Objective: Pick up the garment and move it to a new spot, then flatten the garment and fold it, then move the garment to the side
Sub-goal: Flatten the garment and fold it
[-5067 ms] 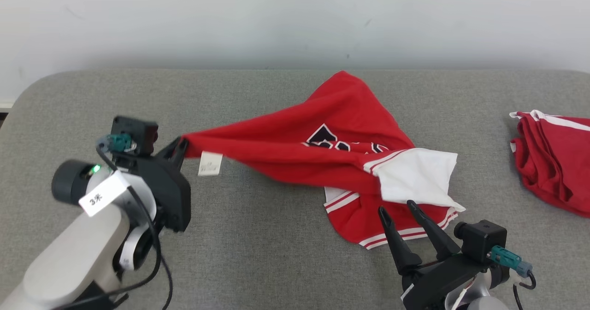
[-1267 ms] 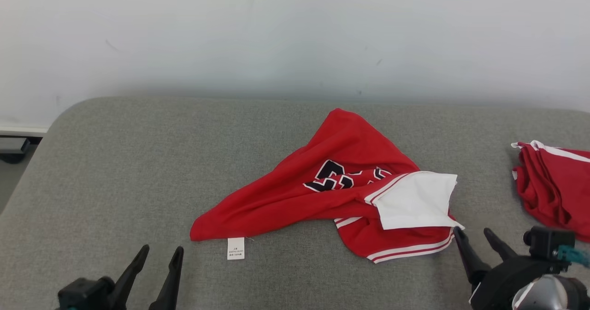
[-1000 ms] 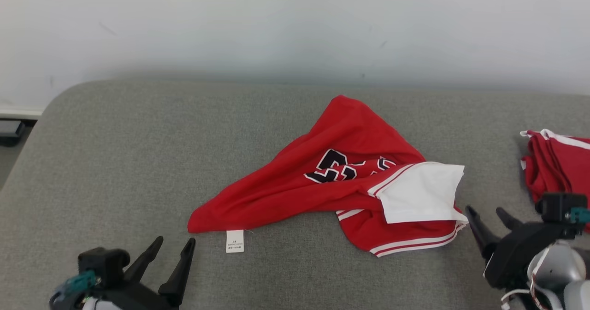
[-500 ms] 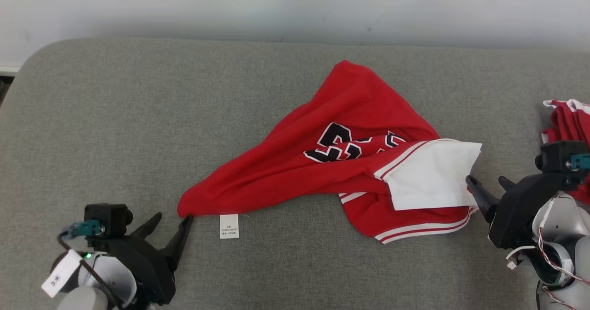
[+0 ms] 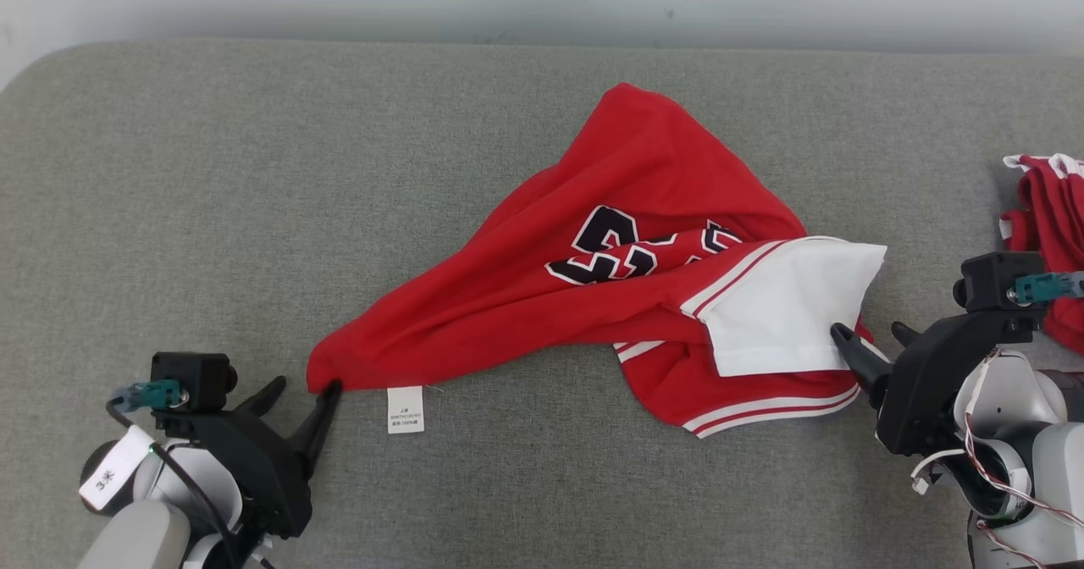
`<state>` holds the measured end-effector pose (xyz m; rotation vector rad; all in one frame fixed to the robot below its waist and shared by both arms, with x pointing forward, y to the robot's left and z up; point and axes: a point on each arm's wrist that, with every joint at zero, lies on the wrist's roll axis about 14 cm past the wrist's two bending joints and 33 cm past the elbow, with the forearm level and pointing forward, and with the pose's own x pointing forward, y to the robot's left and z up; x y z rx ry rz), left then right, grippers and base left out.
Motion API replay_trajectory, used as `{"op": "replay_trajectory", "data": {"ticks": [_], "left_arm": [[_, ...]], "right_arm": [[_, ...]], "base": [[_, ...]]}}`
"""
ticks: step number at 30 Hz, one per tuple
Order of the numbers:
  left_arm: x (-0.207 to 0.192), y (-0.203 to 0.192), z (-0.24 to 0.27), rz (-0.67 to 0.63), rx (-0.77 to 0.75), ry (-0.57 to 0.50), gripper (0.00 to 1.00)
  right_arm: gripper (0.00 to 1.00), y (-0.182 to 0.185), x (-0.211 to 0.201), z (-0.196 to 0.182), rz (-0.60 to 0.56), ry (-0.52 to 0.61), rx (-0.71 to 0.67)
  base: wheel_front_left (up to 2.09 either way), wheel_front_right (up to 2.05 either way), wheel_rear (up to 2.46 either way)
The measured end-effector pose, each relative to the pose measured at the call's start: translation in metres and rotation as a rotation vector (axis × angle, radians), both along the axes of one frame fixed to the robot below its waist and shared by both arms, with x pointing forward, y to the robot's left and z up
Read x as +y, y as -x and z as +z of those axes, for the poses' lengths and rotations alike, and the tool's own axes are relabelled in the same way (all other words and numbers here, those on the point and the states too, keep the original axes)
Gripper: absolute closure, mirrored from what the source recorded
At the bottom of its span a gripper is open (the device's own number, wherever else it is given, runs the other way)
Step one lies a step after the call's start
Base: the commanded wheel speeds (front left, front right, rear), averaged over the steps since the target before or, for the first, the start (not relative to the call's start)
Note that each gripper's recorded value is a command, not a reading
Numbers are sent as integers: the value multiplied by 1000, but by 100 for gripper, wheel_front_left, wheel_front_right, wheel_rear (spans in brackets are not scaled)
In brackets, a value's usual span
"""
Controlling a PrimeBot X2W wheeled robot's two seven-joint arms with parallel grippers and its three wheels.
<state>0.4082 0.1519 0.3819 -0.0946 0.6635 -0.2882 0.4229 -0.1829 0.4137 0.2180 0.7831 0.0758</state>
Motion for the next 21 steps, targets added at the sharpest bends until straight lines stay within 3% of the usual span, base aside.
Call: {"op": "replay_trajectory", "data": {"ticks": [5, 12, 21], "left_arm": [[0, -5, -5, -11, 17, -12, 26], [-4, -4, -11, -23, 37, -13, 47], [-7, -3, -6, -32, 24, -13, 37]], "right_arm": [[0, -1, 0, -8, -2, -3, 19], [0, 0, 10, -17, 11, -48, 41], [0, -3, 0, 5, 0, 10, -41]], "base": [[0, 0, 0], [0, 0, 0], [0, 0, 0]]}}
